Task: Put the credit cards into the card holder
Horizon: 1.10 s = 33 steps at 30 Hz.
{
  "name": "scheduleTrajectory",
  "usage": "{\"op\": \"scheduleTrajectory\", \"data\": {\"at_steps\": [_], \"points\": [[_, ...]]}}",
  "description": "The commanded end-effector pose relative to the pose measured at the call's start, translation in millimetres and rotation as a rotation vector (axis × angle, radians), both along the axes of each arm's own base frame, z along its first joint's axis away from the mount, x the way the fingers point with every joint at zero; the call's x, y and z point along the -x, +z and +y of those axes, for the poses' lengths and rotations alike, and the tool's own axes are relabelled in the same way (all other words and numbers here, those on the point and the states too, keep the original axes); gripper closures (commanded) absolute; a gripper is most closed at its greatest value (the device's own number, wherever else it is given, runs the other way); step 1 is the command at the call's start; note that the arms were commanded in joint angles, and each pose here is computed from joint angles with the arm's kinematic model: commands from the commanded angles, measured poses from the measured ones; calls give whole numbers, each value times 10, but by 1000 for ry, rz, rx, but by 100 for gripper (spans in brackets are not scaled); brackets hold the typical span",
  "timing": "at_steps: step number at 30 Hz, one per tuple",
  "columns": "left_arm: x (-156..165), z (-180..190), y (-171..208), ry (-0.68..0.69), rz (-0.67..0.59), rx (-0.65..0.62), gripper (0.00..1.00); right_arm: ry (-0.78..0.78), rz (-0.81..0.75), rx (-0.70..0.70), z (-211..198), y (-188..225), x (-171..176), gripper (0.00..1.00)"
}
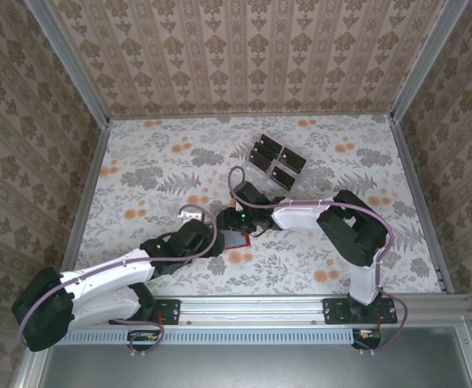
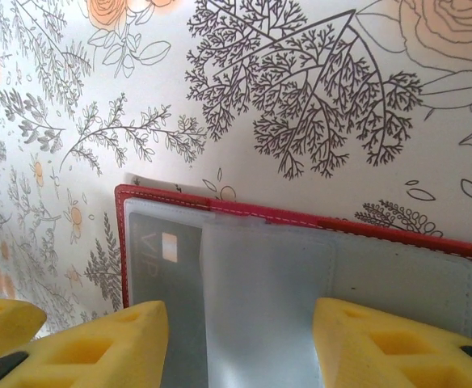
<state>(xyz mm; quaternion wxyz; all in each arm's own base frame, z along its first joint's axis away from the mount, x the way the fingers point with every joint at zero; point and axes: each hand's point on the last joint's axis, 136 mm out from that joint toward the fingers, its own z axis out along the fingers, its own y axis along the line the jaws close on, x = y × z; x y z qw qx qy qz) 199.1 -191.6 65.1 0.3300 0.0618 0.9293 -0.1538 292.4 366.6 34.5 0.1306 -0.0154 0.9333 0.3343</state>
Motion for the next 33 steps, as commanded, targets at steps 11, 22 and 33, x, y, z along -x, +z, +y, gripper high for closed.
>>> {"op": "scheduleTrajectory", "data": {"at_steps": [11, 22, 33], "points": [[-245, -208, 53, -32, -78, -81, 0, -18, 115, 37, -123, -253, 183, 48], [-235, -93, -183, -31, -56, -183, 0, -15, 121, 21, -93, -217, 180, 48], [-118, 124, -413, 21, -9, -215, 0, -9, 24, -2, -132, 180, 59, 47]]}}
